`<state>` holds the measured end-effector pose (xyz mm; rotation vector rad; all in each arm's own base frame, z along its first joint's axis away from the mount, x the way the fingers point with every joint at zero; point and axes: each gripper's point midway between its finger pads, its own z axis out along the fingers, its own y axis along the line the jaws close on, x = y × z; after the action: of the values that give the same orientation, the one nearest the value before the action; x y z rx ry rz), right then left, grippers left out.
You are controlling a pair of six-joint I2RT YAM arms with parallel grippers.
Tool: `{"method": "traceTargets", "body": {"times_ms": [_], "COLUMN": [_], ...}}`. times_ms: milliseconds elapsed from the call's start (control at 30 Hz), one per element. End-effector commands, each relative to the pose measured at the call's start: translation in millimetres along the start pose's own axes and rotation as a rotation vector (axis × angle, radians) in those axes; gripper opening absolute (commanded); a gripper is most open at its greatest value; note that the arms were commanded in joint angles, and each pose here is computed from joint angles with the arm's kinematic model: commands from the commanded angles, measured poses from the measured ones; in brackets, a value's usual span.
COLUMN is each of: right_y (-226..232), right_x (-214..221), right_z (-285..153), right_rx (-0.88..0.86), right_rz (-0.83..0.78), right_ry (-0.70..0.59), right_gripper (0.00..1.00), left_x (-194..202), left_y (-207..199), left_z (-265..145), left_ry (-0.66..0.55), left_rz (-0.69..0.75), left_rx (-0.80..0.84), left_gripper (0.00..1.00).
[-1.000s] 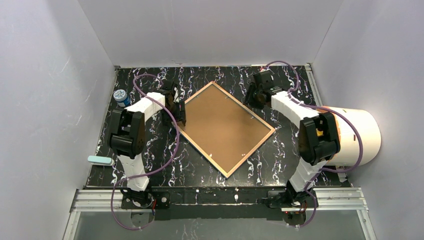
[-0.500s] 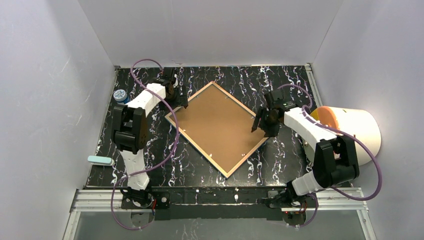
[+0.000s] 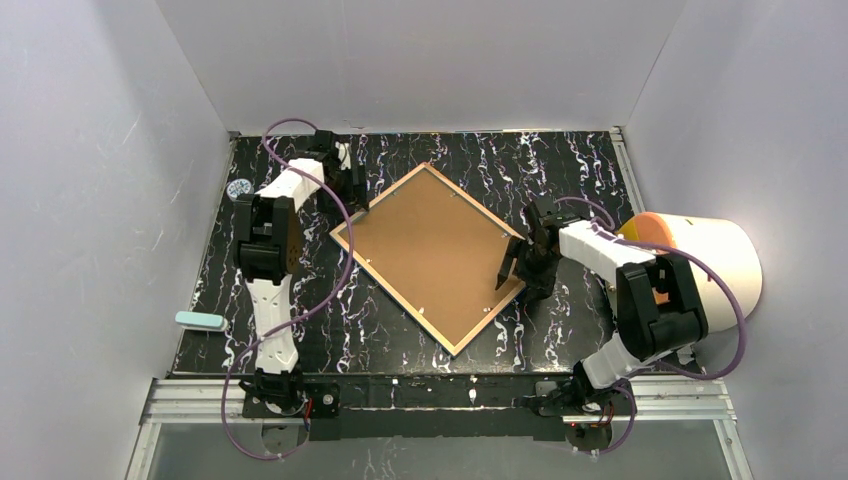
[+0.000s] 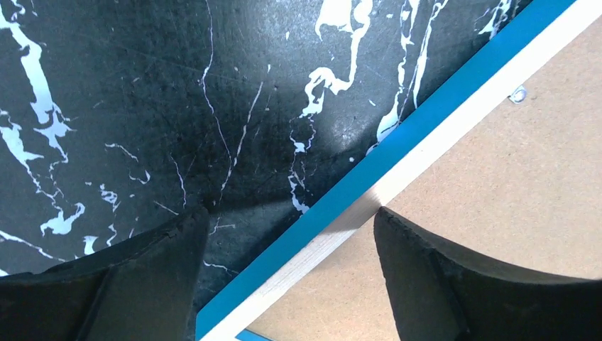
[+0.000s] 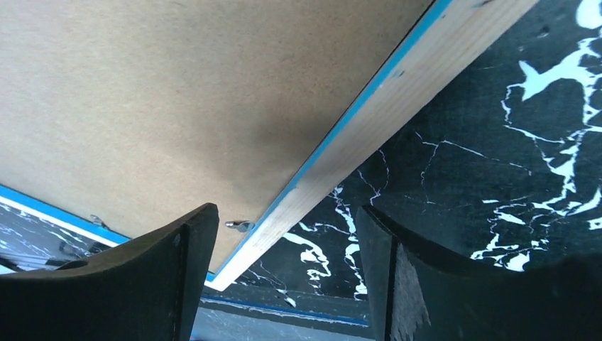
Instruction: Put the photo into the frame
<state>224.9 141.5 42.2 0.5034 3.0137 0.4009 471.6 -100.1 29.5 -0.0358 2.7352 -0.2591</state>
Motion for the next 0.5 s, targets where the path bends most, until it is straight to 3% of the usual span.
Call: {"method": "traceTargets", "body": {"times_ms": [0, 233, 467], "right_y": [5, 26, 63], "right_x": [0, -44, -102], "right_z": [16, 18, 6], "right_rx": [-0.03, -0.097, -0.219], "right_rz": [0.024, -0.028, -0.201], "right_ry": [0.027, -0.112, -0.287], "right_gripper": [0.8, 0.75, 0.66], "left_x": [11, 27, 64], "left_y": [-12, -18, -9], "left_z": [4, -12, -37], "left_ry": [0.044, 0.045, 0.073], "left_rz": [0.002, -0.081, -0.14], "left_rx": [0.115, 0.14, 0.091], "left_gripper": [0.79, 0.56, 0.42]}}
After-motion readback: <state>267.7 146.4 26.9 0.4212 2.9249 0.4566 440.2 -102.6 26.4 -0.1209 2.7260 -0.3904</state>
